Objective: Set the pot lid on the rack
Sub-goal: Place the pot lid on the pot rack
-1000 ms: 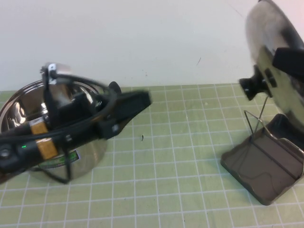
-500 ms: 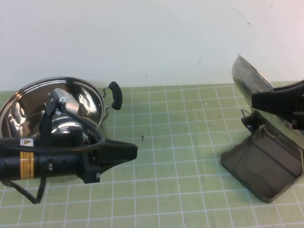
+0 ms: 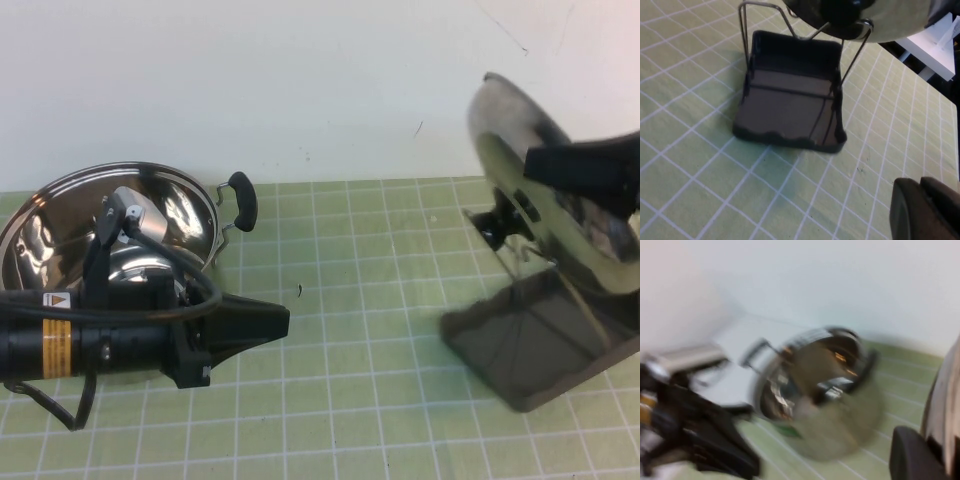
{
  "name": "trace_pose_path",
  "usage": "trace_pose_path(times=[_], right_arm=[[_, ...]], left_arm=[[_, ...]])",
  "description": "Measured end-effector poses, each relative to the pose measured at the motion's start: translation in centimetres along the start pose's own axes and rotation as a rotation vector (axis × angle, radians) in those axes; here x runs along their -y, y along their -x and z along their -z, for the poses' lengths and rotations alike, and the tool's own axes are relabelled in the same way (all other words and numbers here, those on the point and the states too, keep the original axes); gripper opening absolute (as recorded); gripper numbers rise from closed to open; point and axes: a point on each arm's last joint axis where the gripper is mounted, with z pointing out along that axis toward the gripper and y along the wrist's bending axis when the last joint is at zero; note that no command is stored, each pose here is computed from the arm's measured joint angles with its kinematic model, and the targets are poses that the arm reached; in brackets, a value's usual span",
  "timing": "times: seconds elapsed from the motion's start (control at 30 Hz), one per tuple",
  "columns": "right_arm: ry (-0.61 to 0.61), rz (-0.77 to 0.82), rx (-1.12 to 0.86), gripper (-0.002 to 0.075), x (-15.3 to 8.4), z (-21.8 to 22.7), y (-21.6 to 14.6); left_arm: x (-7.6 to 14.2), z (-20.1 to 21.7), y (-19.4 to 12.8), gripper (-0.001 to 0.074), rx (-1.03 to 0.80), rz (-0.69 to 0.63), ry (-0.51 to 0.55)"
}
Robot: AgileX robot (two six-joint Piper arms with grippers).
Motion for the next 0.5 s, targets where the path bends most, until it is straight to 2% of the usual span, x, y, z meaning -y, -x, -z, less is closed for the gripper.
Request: trace_pose_path(times=[0.2, 0.5], right_arm=[[0.143, -0.051, 0.024, 0.0027, -1.4, 0.4, 2.3], [0.093, -0.097, -0.030, 0.0027, -0.6, 1.3, 2.5]], left_arm=[[0.0, 0.0, 0.1, 0.0002, 0.001, -0.002, 0.000], [0.0, 0.0, -0.2, 0.0002, -0.023, -0.013, -0.001]])
